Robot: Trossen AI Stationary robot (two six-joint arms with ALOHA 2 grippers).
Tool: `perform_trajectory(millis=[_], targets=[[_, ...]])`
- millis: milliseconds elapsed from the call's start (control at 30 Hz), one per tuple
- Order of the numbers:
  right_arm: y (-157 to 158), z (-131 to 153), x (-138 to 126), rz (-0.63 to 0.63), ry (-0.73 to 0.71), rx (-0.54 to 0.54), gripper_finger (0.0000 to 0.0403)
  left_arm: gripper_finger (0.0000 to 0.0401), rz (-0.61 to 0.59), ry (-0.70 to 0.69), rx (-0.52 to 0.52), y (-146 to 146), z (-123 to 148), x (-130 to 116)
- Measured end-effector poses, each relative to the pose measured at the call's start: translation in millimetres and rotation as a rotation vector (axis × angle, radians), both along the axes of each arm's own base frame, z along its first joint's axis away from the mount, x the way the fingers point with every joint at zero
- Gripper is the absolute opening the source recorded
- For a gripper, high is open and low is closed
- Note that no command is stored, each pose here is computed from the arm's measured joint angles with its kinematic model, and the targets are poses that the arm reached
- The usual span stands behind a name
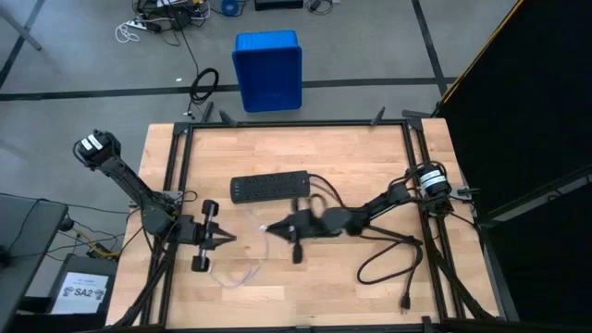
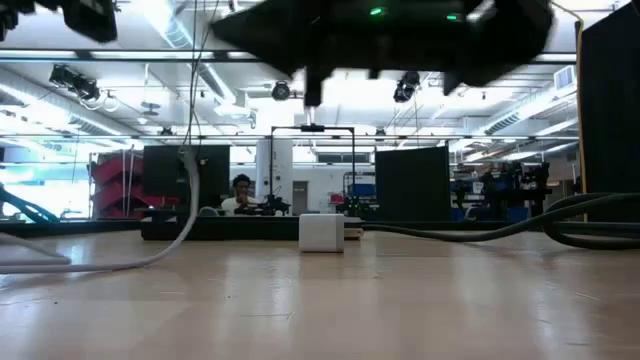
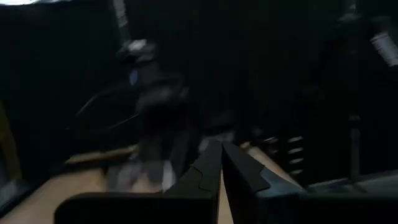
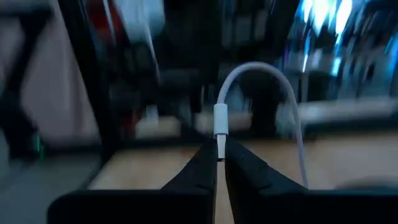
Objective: Insert USB
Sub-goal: Insert the charger cable into the charger adapter
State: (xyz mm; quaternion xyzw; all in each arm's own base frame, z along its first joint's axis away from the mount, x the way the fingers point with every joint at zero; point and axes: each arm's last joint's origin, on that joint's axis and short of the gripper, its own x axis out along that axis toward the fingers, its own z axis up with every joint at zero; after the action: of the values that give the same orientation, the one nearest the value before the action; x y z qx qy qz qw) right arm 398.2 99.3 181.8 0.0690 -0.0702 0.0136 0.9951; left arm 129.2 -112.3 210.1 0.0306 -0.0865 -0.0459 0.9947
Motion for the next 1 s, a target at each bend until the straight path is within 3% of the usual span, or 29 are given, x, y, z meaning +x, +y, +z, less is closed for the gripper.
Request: perform_trajectory(millis=[167, 300, 467, 667, 1000], targets=[[-10.6, -2.5, -27.6, -0.049, -0.188, 0.002, 0.0, 0.0002, 0.043, 0.019, -0.114, 6.0, -2.0, 6.4], [-8.4, -1.1, -24.3, -0.037, -0.178, -0.015, 0.0, 0.0021, 0.102, 0.057, -0.158, 11.8, -10.3, 17.4], [-3.2, 4.0, -10.9, -0.011, -0.118, -0.05, 0.0, 0.0073, 0.179, 0.1, -0.185, 17.3, -21.1, 34.8], [2.5, 8.6, 0.2, -0.004, -0.058, -0.089, 0.0, 0.0128, 0.124, 0.049, -0.189, 14.2, -21.3, 50.4], [2.8, 9.2, 0.3, -0.004, -0.061, -0.09, 0.0, 0.0141, 0.122, -0.026, -0.185, 8.6, -20.1, 64.4]])
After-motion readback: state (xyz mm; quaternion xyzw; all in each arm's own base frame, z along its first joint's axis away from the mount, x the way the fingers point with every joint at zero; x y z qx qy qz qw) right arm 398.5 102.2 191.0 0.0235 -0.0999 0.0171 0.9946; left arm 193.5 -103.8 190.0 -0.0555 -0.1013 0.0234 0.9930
